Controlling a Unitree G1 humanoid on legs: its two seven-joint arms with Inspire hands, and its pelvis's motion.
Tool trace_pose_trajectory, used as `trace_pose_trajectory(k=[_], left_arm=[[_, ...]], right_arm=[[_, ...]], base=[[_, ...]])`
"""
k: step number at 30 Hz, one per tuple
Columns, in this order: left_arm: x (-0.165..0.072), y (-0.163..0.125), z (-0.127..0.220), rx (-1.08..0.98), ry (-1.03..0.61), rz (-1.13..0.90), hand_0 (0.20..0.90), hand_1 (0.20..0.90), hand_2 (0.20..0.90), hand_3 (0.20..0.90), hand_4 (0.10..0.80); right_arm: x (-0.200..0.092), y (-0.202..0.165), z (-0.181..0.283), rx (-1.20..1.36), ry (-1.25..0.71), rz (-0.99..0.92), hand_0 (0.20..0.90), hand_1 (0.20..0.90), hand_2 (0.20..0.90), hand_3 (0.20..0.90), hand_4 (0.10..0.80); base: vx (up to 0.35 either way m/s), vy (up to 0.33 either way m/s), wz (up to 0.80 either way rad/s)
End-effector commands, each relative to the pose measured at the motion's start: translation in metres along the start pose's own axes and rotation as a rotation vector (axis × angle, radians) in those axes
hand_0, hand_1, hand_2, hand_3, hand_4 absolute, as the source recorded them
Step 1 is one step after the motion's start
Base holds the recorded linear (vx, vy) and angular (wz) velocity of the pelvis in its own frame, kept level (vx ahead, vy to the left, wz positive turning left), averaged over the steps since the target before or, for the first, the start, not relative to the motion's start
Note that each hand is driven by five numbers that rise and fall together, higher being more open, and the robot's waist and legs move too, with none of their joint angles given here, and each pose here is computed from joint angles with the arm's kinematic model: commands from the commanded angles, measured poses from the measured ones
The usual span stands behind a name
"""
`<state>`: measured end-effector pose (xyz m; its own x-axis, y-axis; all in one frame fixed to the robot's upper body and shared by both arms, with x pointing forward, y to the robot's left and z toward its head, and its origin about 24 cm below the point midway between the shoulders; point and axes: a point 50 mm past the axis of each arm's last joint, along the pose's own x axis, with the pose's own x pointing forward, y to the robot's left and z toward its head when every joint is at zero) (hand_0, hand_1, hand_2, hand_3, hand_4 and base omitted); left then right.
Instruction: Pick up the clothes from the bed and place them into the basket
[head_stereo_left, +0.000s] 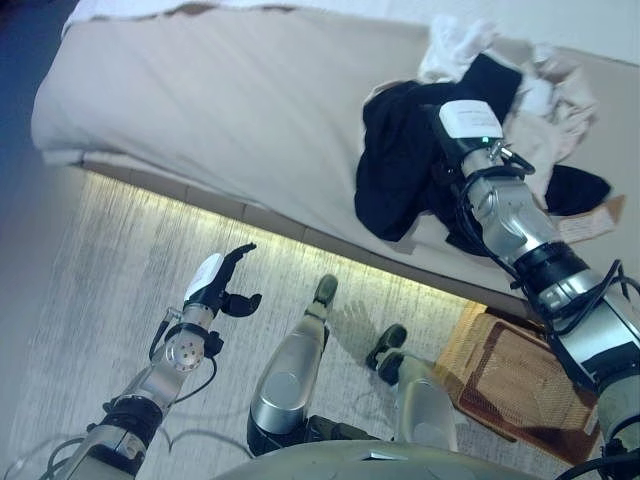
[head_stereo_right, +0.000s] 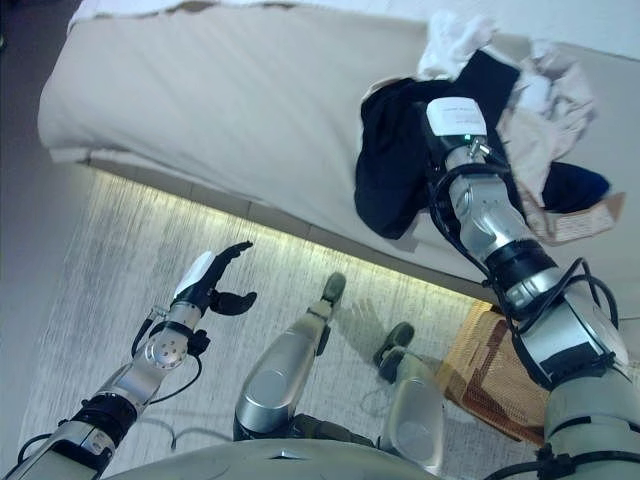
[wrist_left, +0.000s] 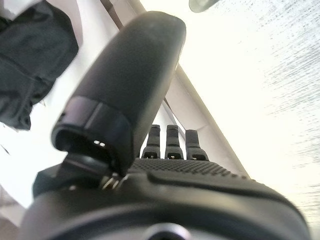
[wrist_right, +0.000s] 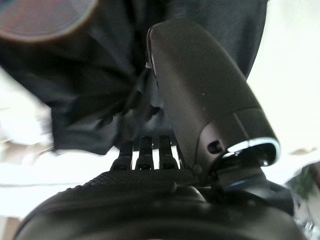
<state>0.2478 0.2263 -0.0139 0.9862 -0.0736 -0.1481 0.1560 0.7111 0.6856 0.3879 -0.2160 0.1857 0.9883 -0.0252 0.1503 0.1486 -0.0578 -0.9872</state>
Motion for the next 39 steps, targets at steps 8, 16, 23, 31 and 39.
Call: trace_pose_trajectory(k=[8, 16, 23, 31, 39], left_arm=[[-0.018, 0.018, 0.016, -0.083, -0.114, 0.064, 0.900, 0.900, 0.900, 0.900, 0.800], [-0.019, 0.022, 0.033, -0.121, -0.192, 0.091, 0.900, 0.900, 0.900, 0.900, 0.800], [-0.019, 0.030, 0.040, -0.121, -0.225, 0.092, 0.900, 0.900, 0.900, 0.900, 0.800], [-0.018, 0.031, 0.036, -0.114, -0.210, 0.073, 0.900, 0.900, 0.900, 0.900, 0.800], [-0.012, 0.036, 0.036, -0.081, -0.217, 0.124, 0.900, 0.900, 0.900, 0.900, 0.800]], right_arm=[[0.020, -0.061, -0.005, -0.101, 0.071, -0.142, 0.900, 0.900, 0.900, 0.900, 0.800], [0.023, -0.062, -0.039, -0.186, 0.252, -0.078, 0.738, 0.738, 0.738, 0.711, 0.611], [0.019, -0.066, -0.063, -0.247, 0.324, -0.063, 0.300, 0.300, 0.300, 0.200, 0.100], [0.014, -0.064, -0.070, -0.199, 0.292, -0.082, 0.300, 0.300, 0.300, 0.200, 0.100], [0.007, -0.072, -0.062, -0.091, 0.205, -0.214, 0.300, 0.300, 0.300, 0.200, 0.100]], base=[[0.010, 0.026, 0.20], [-0.042, 0.012, 0.03], [-0.037, -0.006, 0.06], [0.004, -0.008, -0.03], [-0.036, 0.029, -0.19]])
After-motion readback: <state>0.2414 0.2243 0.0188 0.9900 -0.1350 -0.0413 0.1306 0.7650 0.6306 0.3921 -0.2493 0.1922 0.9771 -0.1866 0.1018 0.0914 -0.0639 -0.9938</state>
